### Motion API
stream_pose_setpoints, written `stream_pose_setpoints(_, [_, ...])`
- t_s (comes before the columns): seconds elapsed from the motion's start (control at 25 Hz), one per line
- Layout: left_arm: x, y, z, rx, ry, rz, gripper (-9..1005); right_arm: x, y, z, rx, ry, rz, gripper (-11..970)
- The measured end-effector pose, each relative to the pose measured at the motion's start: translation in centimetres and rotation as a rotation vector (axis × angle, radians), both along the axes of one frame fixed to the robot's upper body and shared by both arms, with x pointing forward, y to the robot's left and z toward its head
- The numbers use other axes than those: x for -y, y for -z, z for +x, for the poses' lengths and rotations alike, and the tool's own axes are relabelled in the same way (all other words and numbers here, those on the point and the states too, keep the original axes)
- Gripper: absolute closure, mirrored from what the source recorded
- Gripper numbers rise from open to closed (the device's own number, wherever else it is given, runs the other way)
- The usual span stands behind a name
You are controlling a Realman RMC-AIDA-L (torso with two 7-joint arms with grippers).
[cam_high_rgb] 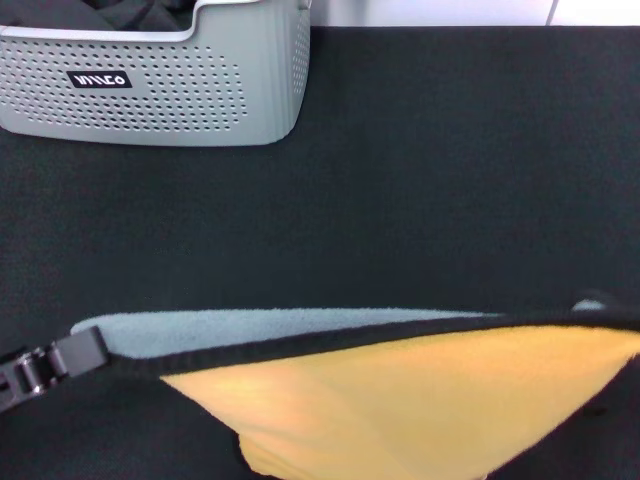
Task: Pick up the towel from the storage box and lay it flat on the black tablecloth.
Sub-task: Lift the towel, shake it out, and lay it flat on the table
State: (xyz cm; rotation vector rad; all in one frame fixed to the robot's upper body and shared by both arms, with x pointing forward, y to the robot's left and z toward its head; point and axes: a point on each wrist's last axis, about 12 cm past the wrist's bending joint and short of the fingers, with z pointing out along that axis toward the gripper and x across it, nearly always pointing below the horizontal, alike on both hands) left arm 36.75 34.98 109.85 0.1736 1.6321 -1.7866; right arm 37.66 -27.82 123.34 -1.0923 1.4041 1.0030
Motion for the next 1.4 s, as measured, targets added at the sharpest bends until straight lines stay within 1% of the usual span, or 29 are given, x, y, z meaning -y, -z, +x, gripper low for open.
stream_pose_setpoints(0.28, [-0.3,-0.2,-1.7,-0.004,-0.008,0.026,968,-1.4,1.3,-0.7,-0.063,-0.073,0.030,939])
stream_pose_setpoints(0.44, [-0.1,0.0,-1.8,-0.010,0.015,0.034,968,-1.5,2.5,-1.0,-0.088,-0.083,0.050,937])
stream_pose_setpoints(0.52, [0.1,0.4,-1.4,-0.014,0.026,0.042,968,-1.0,3.6,-0.8,-0.123,-0.064,0.063,936])
stream_pose_setpoints(0.56, [0.3,0.6,-1.1,-0.020,0.034,0.043,968,-0.7,4.3,-0.5,-0.141,-0.052,0.072,936])
stream_pose_setpoints(0.68, [1.4,1.8,0.6,-0.042,0.084,0.040,968,-0.2,6.3,0.7,-0.169,-0.036,0.092,934])
stream_pose_setpoints(0.76, [2.2,2.2,1.9,-0.043,0.125,0.040,968,0.0,7.5,1.9,-0.184,-0.029,0.090,933])
stream_pose_setpoints(0.84, [3.4,2.6,3.4,-0.047,0.164,0.038,968,0.2,8.2,2.9,-0.194,-0.019,0.086,932])
stream_pose_setpoints(0.92, [4.1,3.0,4.6,-0.056,0.175,0.054,968,0.4,9.0,4.0,-0.203,-0.010,0.087,932])
stream_pose_setpoints(0.96, [4.1,3.0,4.6,-0.056,0.175,0.054,968,0.4,9.4,4.6,-0.203,-0.005,0.093,931])
stream_pose_setpoints(1.0, [4.7,3.4,6.0,-0.069,0.154,0.095,968,0.5,9.8,5.1,-0.201,0.001,0.095,931])
stream_pose_setpoints(1.04, [4.9,3.6,6.5,-0.074,0.143,0.112,968,0.5,10.0,5.5,-0.197,0.006,0.095,930])
stream_pose_setpoints(1.16, [5.1,3.9,7.8,-0.085,0.095,0.157,968,0.7,10.9,6.9,-0.176,0.042,0.096,929])
stream_pose_setpoints(1.24, [5.1,4.0,8.3,-0.086,0.067,0.171,968,0.7,11.2,7.7,-0.167,0.064,0.088,928])
stream_pose_setpoints(1.4, [4.9,4.5,9.6,-0.100,-0.029,0.215,967,0.1,12.1,10.0,-0.163,0.103,0.068,926])
